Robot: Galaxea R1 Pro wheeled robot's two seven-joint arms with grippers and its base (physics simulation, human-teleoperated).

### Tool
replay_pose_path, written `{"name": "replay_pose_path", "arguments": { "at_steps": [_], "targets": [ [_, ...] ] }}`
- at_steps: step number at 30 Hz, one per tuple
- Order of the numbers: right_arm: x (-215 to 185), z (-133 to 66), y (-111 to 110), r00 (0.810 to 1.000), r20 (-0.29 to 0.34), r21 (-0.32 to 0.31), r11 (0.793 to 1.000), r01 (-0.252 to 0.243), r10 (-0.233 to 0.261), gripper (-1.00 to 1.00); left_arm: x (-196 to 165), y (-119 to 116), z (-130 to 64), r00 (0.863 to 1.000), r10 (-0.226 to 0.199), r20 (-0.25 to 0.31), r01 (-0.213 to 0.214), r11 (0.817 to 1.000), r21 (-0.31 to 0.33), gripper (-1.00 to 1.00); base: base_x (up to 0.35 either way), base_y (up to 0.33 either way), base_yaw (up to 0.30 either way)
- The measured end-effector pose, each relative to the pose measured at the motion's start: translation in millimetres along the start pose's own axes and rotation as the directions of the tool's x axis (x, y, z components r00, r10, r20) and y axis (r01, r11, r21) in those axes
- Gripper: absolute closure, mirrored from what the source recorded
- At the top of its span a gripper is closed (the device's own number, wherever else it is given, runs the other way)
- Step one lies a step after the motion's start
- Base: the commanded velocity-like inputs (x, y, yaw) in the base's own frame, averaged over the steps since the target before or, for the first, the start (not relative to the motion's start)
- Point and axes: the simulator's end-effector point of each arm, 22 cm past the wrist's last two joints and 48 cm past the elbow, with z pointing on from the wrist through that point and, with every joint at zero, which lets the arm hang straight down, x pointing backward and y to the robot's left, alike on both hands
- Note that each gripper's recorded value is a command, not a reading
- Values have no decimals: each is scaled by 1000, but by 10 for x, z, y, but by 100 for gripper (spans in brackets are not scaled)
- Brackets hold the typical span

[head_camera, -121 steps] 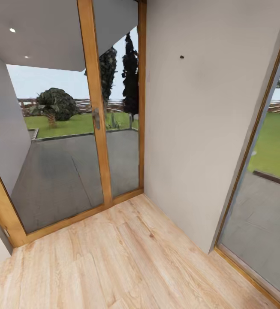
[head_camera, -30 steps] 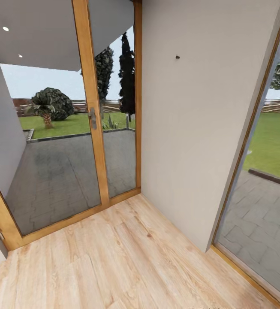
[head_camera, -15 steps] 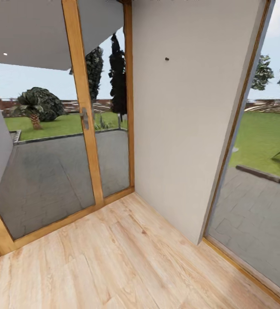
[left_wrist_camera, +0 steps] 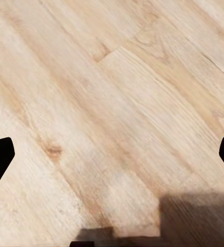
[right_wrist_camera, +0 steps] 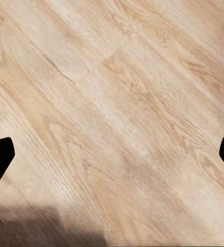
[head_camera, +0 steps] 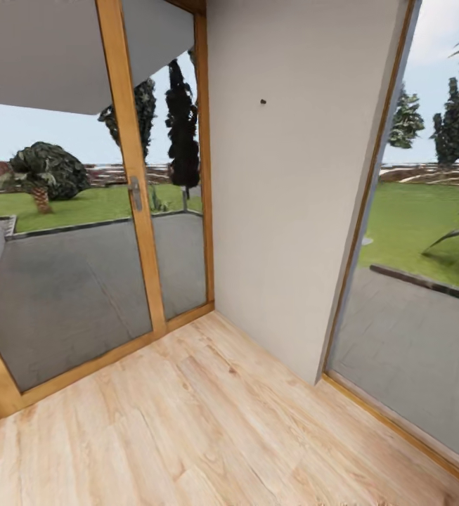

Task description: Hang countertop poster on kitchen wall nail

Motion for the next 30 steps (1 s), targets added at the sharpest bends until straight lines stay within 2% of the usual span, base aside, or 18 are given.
{"name": "replay_pose_path", "arguments": {
  "at_steps": [9, 13, 17, 30],
  "targets": [
    [-16, 0, -32, 1000, 5, 8, 1000, -10, 9, -100, -1, -3, -1, 1000, 1, 1, -1, 1000, 1, -100, -81, 57, -294],
    [-25, -5, -230, 997, 10, 59, 995, -76, 75, -100, -7, -3, -1, 1000, 1, 2, -1, 1000, 1, -100, -206, 165, -284],
    [-24, -14, -371, 992, 17, 95, 988, -122, 121, -100, -10, -2, -1, 1000, 1, 3, -1, 1000, 1, -100, -234, 200, -133],
    [-22, -20, -418, 990, 20, 108, 985, -138, 137, -100, -12, -2, -1, 1000, 0, 3, 0, 1000, 1, -100, -250, 227, -67]
  ]
}}
